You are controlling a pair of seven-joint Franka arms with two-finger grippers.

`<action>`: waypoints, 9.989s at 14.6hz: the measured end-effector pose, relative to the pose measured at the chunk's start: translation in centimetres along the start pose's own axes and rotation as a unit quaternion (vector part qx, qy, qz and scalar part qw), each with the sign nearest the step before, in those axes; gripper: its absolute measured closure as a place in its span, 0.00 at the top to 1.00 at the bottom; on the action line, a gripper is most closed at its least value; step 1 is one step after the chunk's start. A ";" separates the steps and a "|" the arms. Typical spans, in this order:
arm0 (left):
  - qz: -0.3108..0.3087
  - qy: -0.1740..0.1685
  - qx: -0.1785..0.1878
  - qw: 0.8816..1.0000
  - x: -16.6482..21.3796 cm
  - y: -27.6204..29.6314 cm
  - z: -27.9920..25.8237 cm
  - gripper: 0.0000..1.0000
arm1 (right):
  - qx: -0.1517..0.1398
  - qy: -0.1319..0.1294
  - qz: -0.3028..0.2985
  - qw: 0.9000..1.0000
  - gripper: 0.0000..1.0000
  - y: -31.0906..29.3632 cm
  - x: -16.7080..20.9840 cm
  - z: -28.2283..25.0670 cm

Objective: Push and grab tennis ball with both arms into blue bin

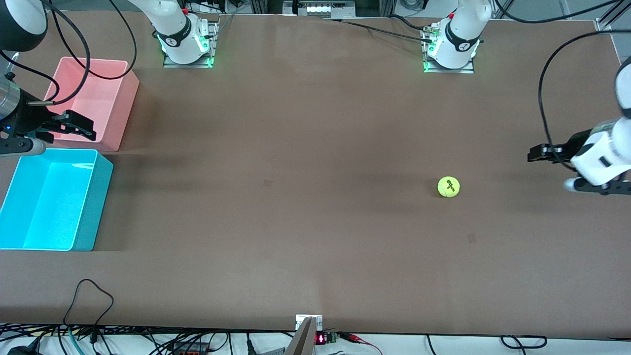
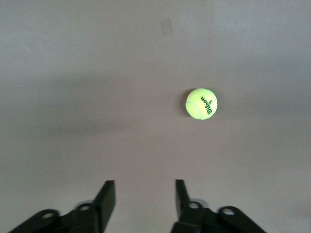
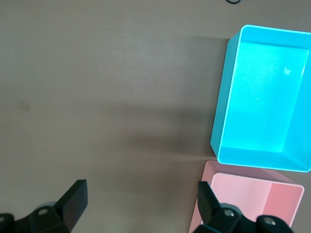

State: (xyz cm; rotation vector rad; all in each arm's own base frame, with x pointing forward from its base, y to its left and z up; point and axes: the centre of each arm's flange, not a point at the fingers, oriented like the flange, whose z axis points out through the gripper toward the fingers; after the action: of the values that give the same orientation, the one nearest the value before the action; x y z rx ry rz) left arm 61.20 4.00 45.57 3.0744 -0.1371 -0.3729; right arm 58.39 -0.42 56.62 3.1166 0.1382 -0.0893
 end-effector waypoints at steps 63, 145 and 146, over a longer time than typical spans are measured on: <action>0.320 -0.027 0.028 0.946 8.9 -0.9 8.0 0.02 | 0.044 -0.162 -0.066 0.984 1.00 -8.3 -12.9 33.2; -0.076 0.093 0.014 0.993 -8.2 5.2 -10.1 1.00 | -0.009 -0.017 0.041 0.999 0.68 18.8 -1.2 22.5; -0.081 0.095 0.013 0.992 -8.2 5.3 -10.3 1.00 | -0.010 -0.020 0.043 0.999 0.68 20.5 -1.6 24.0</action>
State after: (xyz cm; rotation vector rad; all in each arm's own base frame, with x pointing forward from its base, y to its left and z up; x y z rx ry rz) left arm 55.31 -0.16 57.76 3.1350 0.1160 -0.0826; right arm 57.29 -21.56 33.14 3.0924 0.0044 -0.1469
